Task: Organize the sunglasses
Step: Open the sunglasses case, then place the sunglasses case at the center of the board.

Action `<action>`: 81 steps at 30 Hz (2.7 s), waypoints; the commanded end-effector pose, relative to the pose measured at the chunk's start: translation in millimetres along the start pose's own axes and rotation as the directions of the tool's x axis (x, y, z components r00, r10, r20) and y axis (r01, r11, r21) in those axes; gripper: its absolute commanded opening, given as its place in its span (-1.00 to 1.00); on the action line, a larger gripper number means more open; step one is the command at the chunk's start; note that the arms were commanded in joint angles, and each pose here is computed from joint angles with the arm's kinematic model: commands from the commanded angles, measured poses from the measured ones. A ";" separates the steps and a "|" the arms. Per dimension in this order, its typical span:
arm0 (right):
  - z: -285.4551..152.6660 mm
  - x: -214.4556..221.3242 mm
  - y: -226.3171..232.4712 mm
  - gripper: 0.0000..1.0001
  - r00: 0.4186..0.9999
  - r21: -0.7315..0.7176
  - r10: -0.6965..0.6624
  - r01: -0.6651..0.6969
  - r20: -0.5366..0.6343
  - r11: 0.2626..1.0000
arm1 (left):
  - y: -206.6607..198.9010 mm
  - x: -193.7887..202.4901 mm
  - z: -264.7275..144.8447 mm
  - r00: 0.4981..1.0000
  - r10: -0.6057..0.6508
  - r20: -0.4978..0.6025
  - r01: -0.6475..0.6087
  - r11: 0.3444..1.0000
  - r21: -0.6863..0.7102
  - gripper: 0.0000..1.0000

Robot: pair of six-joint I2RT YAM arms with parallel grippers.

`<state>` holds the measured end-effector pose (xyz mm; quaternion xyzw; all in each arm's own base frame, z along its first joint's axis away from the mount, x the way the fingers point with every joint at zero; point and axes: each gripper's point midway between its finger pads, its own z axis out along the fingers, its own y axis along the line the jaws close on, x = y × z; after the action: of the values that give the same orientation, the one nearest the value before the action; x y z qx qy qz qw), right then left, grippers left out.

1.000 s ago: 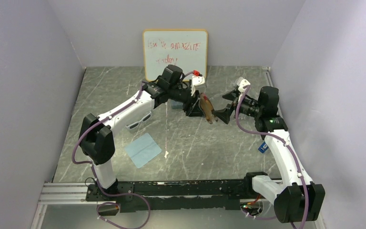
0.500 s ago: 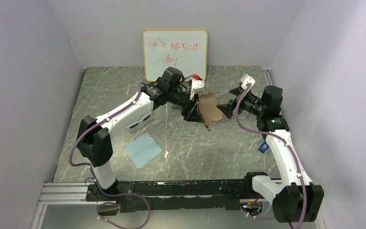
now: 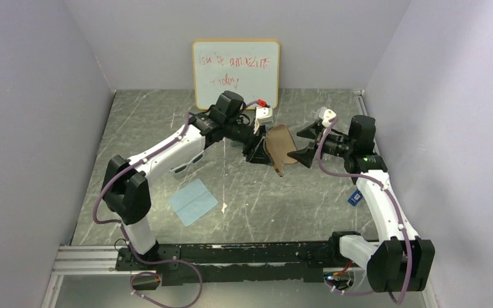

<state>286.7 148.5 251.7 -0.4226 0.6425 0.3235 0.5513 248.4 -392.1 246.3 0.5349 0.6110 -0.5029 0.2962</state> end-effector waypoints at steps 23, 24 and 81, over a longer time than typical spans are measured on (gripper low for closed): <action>3.6 -20.2 7.7 -0.48 0.997 -0.085 0.038 -0.033 0.066 0.996 | -19.6 -22.0 -23.9 0.994 0.082 0.078 -0.083 0.996 0.017 -0.75; 3.5 -21.5 7.4 -0.51 0.997 -0.083 0.034 -0.028 0.068 0.996 | -19.1 -21.6 -24.6 0.994 0.082 0.076 -0.083 0.996 0.013 -0.73; 135.2 26.8 -62.8 -0.98 0.741 0.092 -0.632 0.663 -0.228 0.743 | 56.2 108.8 -229.9 0.992 -0.089 0.085 0.123 0.764 -0.634 0.93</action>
<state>367.8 226.2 193.0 -0.5803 0.5828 0.1011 0.5597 317.1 -151.6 194.5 0.3405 0.7787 -0.3205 0.4183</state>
